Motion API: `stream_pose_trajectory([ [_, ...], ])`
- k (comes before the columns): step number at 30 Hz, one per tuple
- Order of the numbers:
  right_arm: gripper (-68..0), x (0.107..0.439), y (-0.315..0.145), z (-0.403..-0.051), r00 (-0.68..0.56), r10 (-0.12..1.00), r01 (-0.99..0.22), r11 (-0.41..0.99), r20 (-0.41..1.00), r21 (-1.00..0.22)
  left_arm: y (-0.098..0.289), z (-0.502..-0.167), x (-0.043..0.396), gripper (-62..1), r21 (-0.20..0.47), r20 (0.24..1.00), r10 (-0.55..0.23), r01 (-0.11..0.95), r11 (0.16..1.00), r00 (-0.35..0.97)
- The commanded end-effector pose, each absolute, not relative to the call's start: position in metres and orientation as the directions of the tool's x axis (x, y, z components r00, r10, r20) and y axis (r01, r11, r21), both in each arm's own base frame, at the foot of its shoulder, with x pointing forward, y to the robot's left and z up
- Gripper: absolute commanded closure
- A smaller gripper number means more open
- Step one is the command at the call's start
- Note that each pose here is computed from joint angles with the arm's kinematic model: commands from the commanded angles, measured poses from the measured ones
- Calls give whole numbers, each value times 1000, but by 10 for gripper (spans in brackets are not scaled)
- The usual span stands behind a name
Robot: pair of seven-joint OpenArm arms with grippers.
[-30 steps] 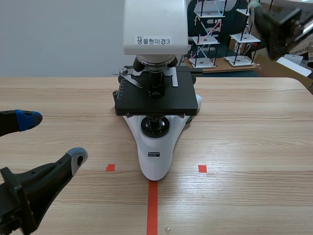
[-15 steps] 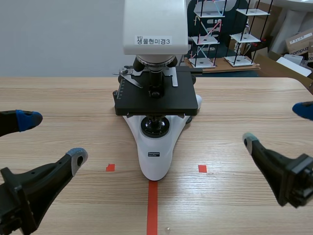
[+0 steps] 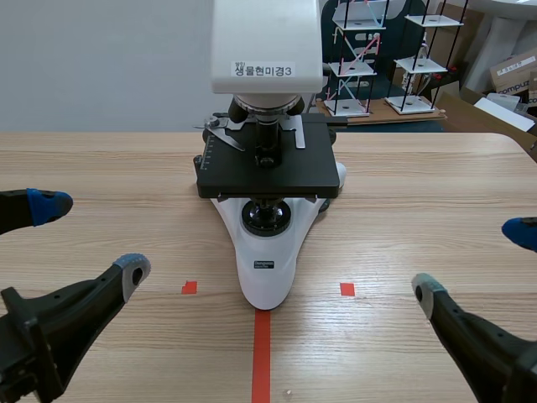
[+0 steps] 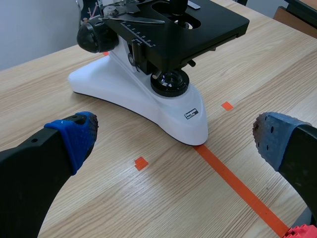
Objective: Return to the home posture
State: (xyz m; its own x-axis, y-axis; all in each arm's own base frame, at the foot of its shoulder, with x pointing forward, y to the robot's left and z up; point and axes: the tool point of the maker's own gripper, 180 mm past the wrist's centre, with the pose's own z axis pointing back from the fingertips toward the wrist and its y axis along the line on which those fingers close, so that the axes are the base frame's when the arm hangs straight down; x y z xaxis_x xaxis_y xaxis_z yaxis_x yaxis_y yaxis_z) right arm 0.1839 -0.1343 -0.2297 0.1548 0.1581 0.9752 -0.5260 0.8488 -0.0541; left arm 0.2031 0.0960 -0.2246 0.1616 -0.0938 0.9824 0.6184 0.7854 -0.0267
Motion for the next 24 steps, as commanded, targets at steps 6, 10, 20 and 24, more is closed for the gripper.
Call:
stream_pose_trajectory([
  [6, -679, 195, -132, -200, 58, 160, -531, 841, 985, -106, 93, -216, 204, -623, -32, 988, -71, 620, 784, 141],
  [10, -679, 195, -132, -202, 70, 169, -531, 840, 983, -107, 93, -216, 204, -623, -32, 988, -71, 620, 784, 141],
  [20, -679, 196, -133, -203, 72, 178, -532, 839, 981, -113, 93, -216, 204, -623, -32, 988, -71, 620, 784, 141],
  [24, -679, 196, -133, -203, 72, 178, -532, 839, 981, -113, 93, -216, 204, -623, -32, 988, -71, 620, 784, 141],
])
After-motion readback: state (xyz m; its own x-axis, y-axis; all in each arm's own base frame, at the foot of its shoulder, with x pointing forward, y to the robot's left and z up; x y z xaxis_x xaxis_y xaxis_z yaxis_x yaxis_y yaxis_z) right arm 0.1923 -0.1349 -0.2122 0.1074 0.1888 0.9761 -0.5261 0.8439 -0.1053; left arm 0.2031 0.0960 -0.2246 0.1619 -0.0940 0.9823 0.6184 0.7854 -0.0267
